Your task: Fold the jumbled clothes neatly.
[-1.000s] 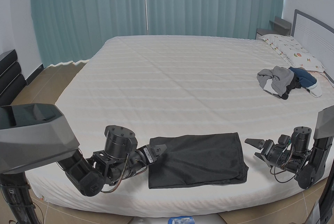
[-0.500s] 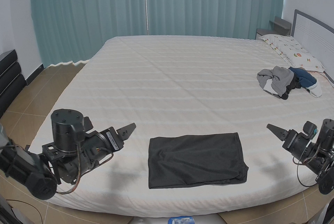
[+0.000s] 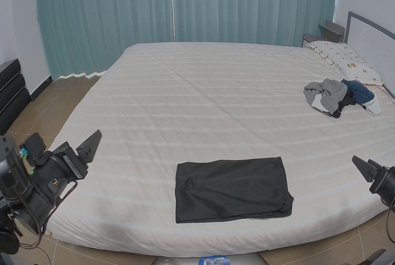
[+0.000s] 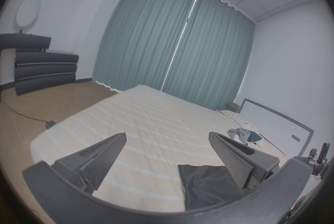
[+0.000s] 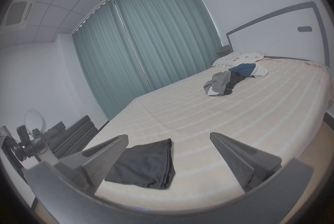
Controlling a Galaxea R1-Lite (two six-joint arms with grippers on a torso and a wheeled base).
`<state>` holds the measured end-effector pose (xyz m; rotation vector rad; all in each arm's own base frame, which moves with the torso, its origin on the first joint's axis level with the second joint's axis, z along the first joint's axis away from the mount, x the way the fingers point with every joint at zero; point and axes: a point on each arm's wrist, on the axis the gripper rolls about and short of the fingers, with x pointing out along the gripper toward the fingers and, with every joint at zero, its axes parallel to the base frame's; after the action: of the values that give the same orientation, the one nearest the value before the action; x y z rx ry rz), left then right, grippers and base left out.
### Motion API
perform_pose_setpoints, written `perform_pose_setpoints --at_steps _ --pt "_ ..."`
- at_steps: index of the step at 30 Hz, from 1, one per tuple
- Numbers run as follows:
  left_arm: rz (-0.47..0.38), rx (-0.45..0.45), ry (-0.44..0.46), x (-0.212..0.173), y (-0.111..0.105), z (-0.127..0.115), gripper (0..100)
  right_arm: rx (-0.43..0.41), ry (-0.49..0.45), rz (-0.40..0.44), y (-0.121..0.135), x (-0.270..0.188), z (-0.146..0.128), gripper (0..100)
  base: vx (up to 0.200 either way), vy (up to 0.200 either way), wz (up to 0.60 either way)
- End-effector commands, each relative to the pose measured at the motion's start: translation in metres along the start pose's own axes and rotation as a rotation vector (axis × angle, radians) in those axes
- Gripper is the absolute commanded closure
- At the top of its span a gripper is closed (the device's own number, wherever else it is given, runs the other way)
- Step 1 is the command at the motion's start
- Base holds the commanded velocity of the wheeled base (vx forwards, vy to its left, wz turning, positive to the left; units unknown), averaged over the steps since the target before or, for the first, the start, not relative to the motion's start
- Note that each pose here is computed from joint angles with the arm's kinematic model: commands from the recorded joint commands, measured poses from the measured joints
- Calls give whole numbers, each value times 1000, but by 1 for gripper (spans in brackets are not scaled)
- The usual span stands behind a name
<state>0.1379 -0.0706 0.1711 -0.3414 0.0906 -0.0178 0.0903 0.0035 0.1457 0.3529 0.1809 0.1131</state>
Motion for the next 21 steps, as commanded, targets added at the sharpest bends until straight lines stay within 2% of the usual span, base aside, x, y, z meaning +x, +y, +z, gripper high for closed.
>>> perform_pose_setpoints --at_steps 1,2,4,6,10,11,14,21 --pt "193 62 -255 -89 56 20 0 -180 -112 135 11 -101 -8 0 0 0 0" --pt "193 62 -255 -89 56 20 0 -180 -112 135 11 -101 -8 0 0 0 0" --pt "275 105 -263 -106 71 9 0 -204 -70 130 7 -110 -21 0 0 0 0" --pt "322 117 -288 -116 77 4 0 -210 -80 137 5 -115 -25 0 0 0 0" --pt "361 117 -355 -130 82 3 0 -239 -87 146 2 -122 -33 0 0 0 0" --pt "409 157 -382 -138 85 0 0 -270 -77 150 1 -124 -37 0 0 0 0" --pt "475 217 -436 -153 88 -6 0 -297 -90 155 1 -125 -34 0 0 0 0" --pt "530 239 -470 -167 93 -21 0 -371 -94 137 1 -124 -35 0 0 0 0"
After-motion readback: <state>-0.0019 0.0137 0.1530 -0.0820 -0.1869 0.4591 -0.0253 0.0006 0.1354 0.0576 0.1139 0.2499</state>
